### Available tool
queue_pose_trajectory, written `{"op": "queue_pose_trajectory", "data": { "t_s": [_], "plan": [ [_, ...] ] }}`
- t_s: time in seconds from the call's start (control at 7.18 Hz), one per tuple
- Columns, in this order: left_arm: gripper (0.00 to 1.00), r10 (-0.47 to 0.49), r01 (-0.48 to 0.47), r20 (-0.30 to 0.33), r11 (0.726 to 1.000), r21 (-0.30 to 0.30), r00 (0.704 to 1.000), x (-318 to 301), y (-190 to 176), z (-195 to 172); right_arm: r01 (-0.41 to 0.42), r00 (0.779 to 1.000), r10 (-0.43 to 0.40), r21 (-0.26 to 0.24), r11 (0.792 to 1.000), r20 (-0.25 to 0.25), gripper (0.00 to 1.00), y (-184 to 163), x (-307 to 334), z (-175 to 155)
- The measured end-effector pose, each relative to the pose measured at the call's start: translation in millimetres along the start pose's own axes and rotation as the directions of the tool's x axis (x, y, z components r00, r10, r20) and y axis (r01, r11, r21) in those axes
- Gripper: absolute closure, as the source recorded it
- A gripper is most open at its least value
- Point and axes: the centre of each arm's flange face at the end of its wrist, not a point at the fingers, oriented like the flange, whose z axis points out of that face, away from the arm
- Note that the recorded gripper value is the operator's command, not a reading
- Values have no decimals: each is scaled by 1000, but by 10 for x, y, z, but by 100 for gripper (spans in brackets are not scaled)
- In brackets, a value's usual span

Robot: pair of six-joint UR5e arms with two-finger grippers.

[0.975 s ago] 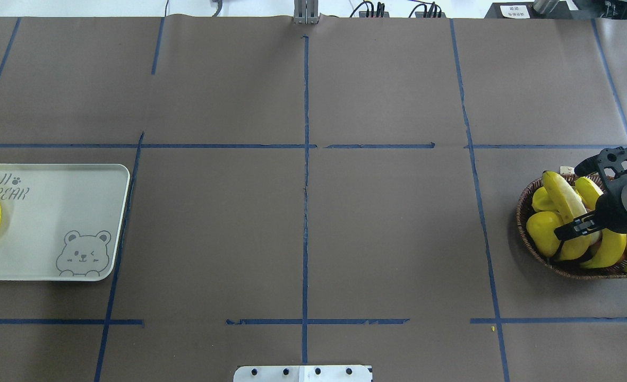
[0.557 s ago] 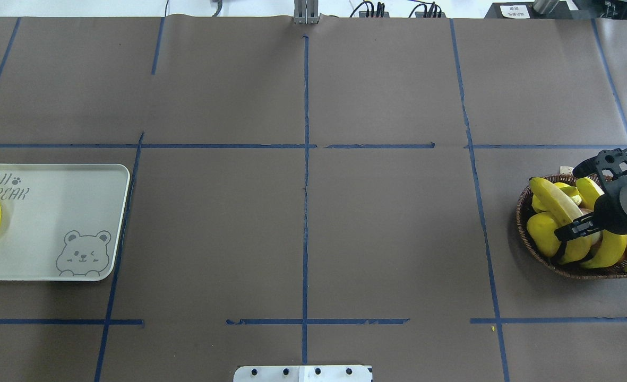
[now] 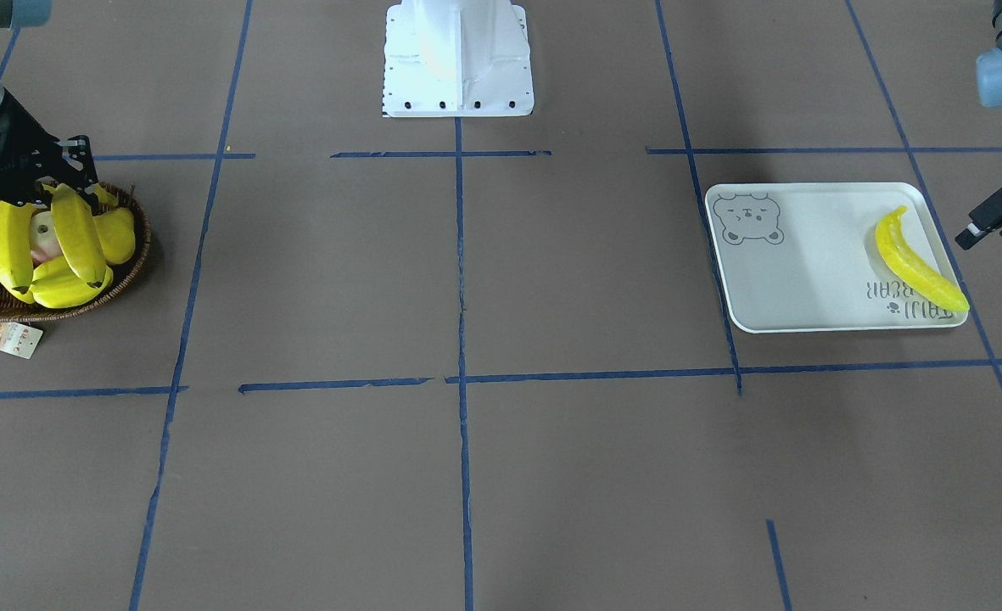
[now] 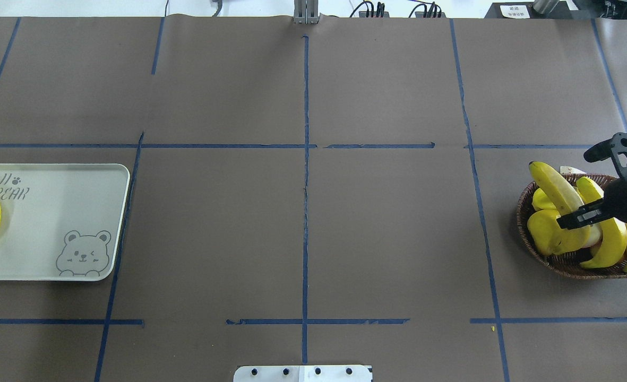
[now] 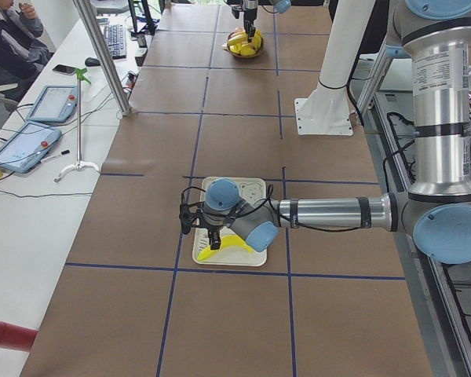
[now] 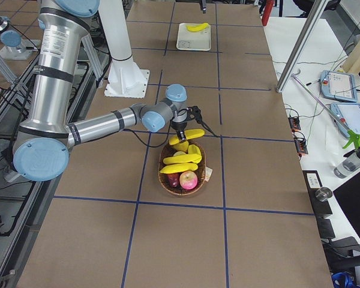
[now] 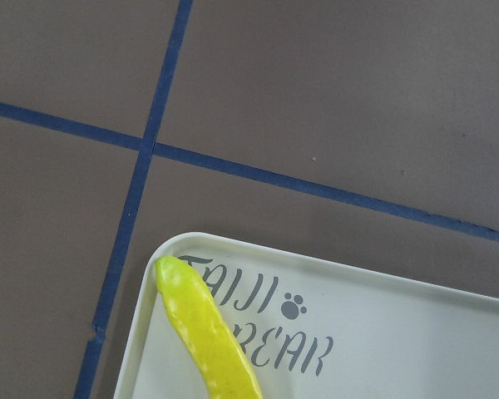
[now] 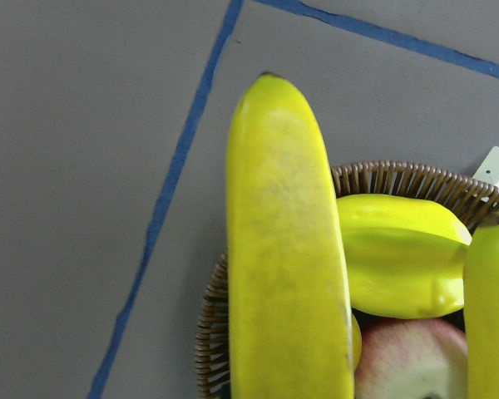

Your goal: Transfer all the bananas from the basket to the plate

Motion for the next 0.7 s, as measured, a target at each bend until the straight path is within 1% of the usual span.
{"op": "queue_pose_trajectory", "data": {
  "t_s": [0.14, 0.28, 0.42, 0.56, 0.7],
  "plan": [
    [0, 12, -12, -11, 1000, 8, 1000, 82, -13, -31, -2, 999, 1, 21, 1000, 50, 99, -111, -76, -155],
    [0, 50, -49, -39, 998, 27, 998, 234, -9, -90, -21, 996, 16, 49, 999, 90, 99, -292, -222, -252],
    [0, 112, -109, -89, 993, 34, 990, 445, 40, -114, -63, 989, 53, 69, 996, 136, 98, -488, -480, -291],
    [0, 143, -141, -155, 990, 22, 977, 744, 56, -107, -100, 977, 83, 79, 992, 198, 98, -650, -875, -270],
    [0, 127, -129, -219, 992, 3, 968, 1154, 11, -104, -135, 960, 109, 87, 987, 258, 98, -760, -1305, -218]
  ]
}}
